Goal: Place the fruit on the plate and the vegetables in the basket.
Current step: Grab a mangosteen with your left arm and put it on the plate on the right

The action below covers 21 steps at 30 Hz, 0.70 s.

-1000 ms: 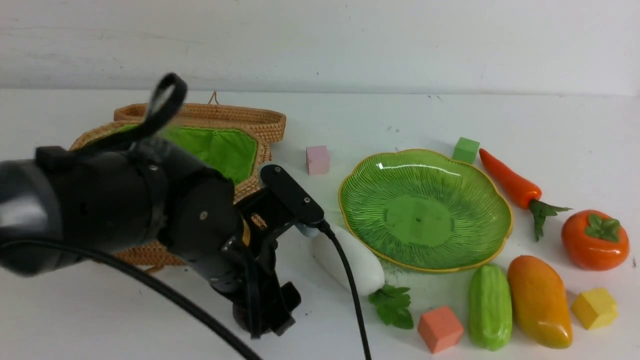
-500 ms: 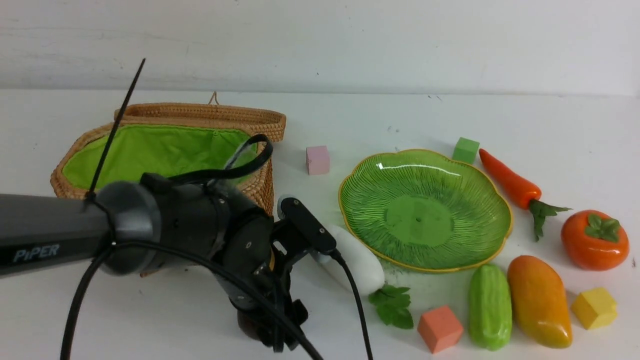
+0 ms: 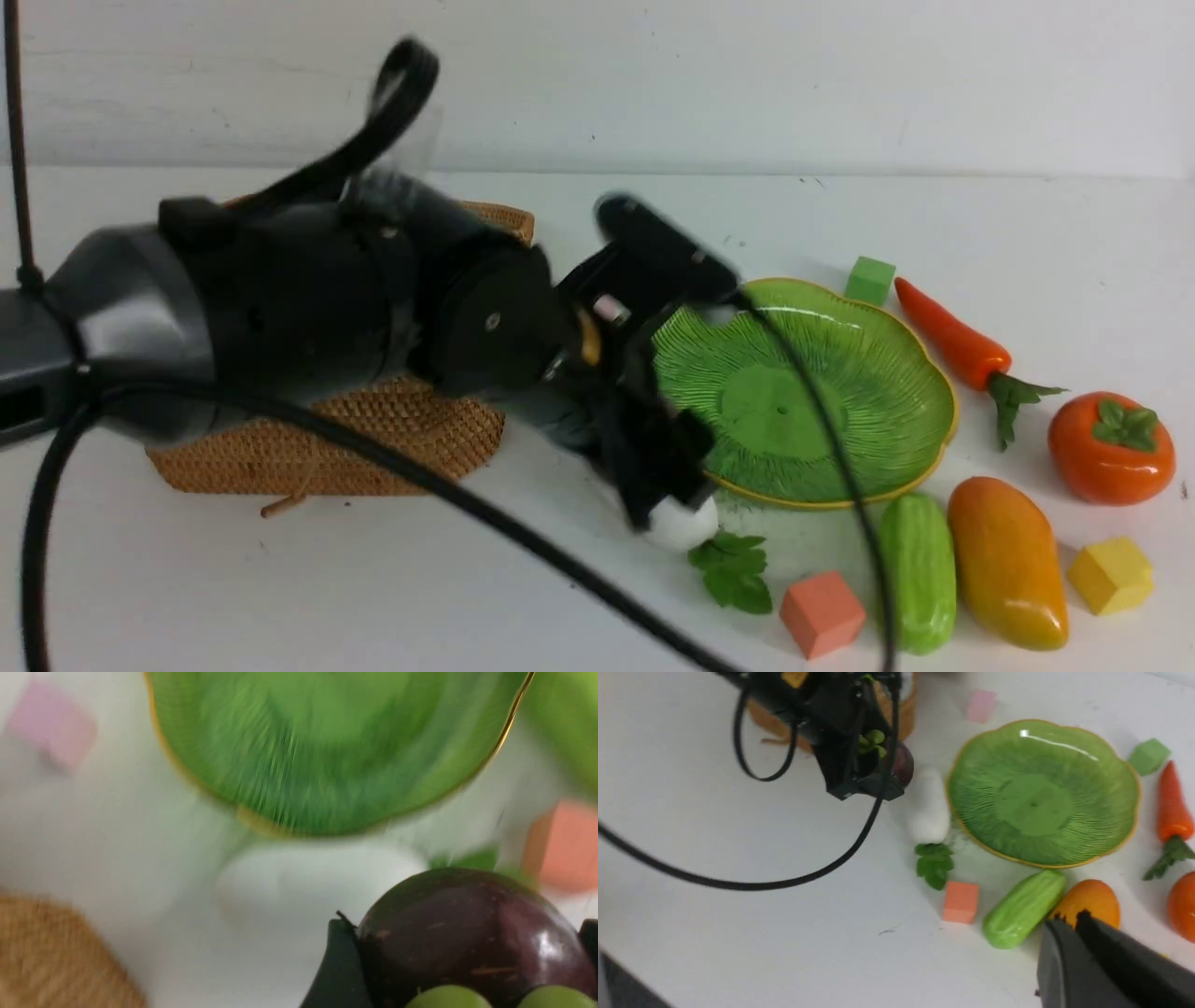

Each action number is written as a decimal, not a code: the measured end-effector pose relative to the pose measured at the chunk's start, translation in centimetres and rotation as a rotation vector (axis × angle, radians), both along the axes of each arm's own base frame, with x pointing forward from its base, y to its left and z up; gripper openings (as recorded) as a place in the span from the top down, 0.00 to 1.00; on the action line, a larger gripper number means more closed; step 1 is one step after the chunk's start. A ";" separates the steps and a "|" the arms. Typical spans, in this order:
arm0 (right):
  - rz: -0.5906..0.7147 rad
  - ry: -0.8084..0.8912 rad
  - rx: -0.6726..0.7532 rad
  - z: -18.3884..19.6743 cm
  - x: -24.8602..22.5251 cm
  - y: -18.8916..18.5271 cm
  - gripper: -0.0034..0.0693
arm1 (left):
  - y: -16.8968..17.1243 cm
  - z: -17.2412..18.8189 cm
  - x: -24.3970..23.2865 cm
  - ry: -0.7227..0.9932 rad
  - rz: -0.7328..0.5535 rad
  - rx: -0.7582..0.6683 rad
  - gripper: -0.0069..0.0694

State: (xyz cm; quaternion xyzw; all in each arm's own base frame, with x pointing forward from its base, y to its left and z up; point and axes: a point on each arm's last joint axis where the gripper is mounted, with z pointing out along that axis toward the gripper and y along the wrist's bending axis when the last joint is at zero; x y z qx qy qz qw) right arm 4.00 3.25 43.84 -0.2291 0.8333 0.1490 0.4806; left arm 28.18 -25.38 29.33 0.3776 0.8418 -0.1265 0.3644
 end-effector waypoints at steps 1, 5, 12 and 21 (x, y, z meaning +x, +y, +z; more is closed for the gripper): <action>-0.035 -0.001 0.000 0.0 0.1 -0.2 0.89 | -1.0 0.7 0.7 -0.024 -0.007 -0.046 0.17; -0.127 -0.009 0.004 0.1 0.5 -0.9 0.88 | -4.9 0.0 4.6 -0.043 -0.022 -0.123 0.17; -0.173 0.008 0.032 0.1 0.6 -1.1 0.88 | -9.5 -5.4 9.9 0.020 -0.045 -0.089 0.17; -0.150 0.061 0.036 -0.3 0.3 -0.9 0.87 | -10.5 -8.2 10.8 0.086 -0.054 -0.042 0.12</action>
